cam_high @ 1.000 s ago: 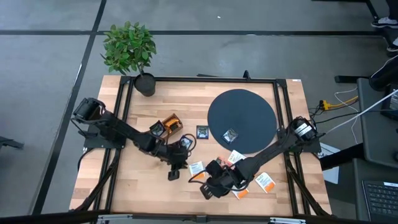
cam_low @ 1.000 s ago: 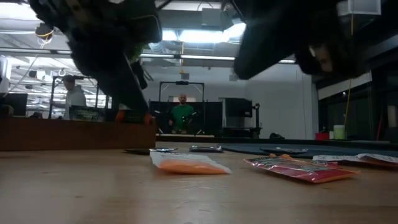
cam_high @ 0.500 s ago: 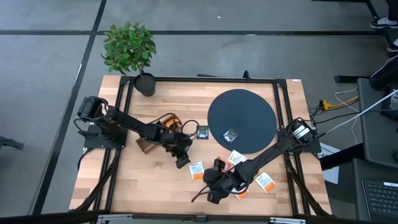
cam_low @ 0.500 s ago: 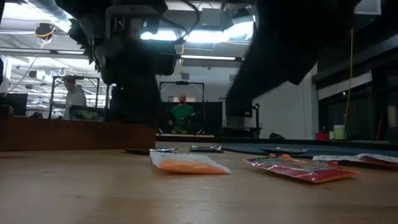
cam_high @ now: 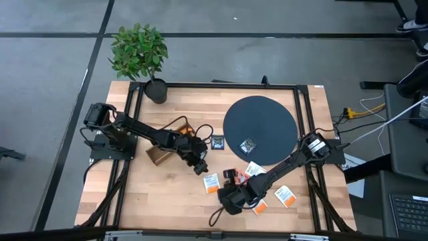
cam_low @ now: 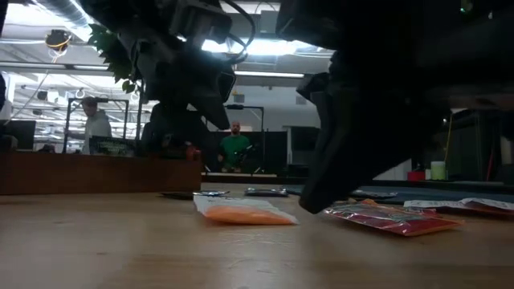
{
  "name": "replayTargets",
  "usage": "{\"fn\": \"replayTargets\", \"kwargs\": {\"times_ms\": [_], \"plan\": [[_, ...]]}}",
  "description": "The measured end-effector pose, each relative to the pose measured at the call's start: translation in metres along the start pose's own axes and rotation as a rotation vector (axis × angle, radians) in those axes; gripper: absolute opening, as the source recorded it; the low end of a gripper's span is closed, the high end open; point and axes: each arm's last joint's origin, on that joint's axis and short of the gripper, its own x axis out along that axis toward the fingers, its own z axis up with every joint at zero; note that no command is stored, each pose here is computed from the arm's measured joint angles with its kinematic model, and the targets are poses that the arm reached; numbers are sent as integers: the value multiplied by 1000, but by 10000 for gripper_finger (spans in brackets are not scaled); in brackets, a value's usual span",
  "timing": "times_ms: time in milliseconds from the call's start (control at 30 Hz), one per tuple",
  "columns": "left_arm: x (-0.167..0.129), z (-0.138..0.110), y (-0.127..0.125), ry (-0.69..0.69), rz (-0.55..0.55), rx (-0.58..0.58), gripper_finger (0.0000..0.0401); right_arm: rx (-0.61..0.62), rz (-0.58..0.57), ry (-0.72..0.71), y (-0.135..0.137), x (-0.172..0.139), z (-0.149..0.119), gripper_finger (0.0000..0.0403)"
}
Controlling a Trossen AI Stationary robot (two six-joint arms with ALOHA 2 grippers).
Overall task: Pick & Place Tea
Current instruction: Put the white tea bag into the left section of the wooden organizer
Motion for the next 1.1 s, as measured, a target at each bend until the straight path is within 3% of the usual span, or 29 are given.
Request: {"fn": "replayTargets", "kwargs": {"times_ms": [267,500,1100], "plan": [[2,0,2,-17,28,5,113,17,25,-74,5,-4,7,1],[21,-8,15,70,60,3,104,7,25,-74,5,-3,7,1],[34,-8,22,73,61,-11,109,8,23,-48,-10,27,5,0]]}}
